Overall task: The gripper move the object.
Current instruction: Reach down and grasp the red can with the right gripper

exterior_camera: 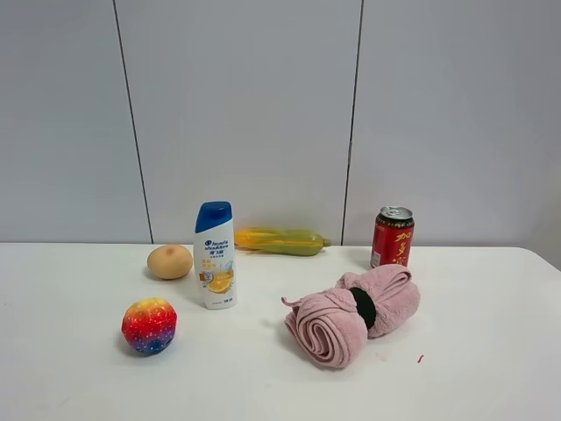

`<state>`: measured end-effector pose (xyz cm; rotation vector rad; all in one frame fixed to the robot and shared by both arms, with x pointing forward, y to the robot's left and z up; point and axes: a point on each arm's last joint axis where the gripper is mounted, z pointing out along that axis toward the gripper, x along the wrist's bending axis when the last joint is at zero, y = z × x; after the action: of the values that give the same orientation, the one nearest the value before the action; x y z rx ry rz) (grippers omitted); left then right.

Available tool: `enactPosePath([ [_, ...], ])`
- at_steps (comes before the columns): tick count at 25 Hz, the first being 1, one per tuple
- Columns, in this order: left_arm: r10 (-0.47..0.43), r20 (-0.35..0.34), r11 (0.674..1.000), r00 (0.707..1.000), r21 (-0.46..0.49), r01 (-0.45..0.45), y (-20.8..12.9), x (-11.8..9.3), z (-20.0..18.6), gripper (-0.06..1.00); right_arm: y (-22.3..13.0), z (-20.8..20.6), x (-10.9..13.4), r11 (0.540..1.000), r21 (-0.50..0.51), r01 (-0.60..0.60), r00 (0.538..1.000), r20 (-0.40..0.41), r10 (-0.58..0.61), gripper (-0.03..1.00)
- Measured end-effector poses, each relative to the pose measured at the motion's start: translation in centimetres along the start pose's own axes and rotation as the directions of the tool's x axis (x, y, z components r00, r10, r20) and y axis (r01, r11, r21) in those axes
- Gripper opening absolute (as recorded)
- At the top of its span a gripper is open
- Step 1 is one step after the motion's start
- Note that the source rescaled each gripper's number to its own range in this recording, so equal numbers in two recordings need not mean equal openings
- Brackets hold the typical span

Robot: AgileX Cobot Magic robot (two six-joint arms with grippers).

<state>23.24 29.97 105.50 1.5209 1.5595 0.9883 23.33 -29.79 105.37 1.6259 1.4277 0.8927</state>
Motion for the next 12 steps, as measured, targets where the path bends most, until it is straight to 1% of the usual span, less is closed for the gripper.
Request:
enactPosePath([
  [12,0.000,0.000,1.000,1.000,0.000,0.000,0.00,0.00,0.00,1.00,0.00,0.00,0.00,1.000,0.000,0.002,1.000,0.000,-0.002,1.00],
])
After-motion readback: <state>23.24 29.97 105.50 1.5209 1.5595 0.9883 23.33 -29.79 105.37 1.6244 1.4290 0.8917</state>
